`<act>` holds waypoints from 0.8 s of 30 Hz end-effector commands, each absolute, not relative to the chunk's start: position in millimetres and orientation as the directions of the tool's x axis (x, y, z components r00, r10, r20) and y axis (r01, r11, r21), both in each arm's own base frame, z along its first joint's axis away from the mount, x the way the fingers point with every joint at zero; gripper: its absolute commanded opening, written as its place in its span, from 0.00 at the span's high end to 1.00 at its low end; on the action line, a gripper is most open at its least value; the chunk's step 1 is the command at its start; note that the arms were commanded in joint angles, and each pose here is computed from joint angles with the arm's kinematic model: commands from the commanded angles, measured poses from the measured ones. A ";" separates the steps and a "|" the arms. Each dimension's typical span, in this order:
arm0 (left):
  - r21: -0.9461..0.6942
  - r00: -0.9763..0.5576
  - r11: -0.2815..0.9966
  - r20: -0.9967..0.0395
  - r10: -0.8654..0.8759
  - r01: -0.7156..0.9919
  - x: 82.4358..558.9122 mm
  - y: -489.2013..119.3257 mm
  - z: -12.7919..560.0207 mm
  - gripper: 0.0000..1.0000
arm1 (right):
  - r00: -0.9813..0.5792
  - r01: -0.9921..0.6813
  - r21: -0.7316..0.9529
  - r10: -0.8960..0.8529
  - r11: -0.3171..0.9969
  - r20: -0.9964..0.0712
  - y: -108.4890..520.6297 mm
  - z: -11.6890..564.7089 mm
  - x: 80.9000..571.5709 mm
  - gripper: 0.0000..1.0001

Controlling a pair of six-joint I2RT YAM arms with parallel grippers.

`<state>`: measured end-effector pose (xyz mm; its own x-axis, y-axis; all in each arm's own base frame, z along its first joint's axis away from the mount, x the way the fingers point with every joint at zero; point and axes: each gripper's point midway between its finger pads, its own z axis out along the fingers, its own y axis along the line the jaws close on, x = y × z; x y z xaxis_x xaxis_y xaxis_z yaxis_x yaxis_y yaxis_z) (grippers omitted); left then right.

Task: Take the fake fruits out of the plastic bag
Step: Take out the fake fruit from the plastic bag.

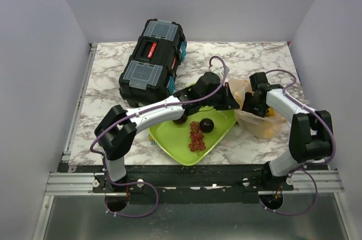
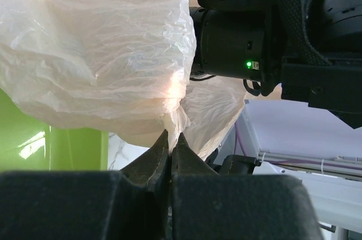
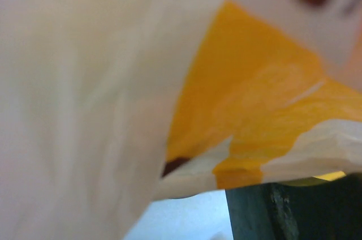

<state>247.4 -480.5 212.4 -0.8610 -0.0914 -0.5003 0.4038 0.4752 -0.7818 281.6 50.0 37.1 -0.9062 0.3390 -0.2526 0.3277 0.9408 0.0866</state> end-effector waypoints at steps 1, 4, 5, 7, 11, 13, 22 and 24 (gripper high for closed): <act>-0.778 -0.861 0.479 -0.501 -0.084 0.406 248.8 -477.5 206.2 1.00 | -0.878 0.348 0.062 0.349 0.935 -0.329 40.8 54.5 286.9 0.49; -0.779 -0.864 0.480 -0.497 -0.081 0.403 249.5 -478.3 204.3 1.00 | -0.851 0.362 0.067 0.359 0.930 -0.383 36.5 76.5 289.9 0.62; -0.777 -0.863 0.482 -0.499 -0.080 0.404 249.8 -478.3 204.0 1.00 | -0.841 0.368 0.067 0.363 0.927 -0.400 34.4 83.5 290.5 0.66; -0.772 -0.860 0.490 -0.504 -0.082 0.405 252.3 -478.1 203.0 1.00 | -0.820 0.381 0.062 0.368 0.922 -0.439 29.4 98.0 289.7 0.73; -0.764 -0.855 0.502 -0.511 -0.087 0.406 259.0 -476.7 202.5 1.00 | -0.771 0.404 0.060 0.375 0.913 -0.515 19.3 127.5 285.5 0.85; -0.757 -0.851 0.507 -0.519 -0.080 0.413 262.6 -477.5 202.9 1.00 | -0.738 0.413 0.069 0.378 0.908 -0.558 14.6 144.7 282.8 0.89; -0.745 -0.852 0.513 -0.521 -0.047 0.427 270.2 -478.7 207.6 0.90 | -0.575 0.323 0.192 0.353 0.927 -0.738 15.5 237.6 276.8 0.96; -0.752 -0.854 0.495 -0.519 -0.035 0.436 266.7 -479.6 212.3 0.83 | -0.574 0.286 0.216 0.347 0.934 -0.742 21.7 248.0 275.0 0.96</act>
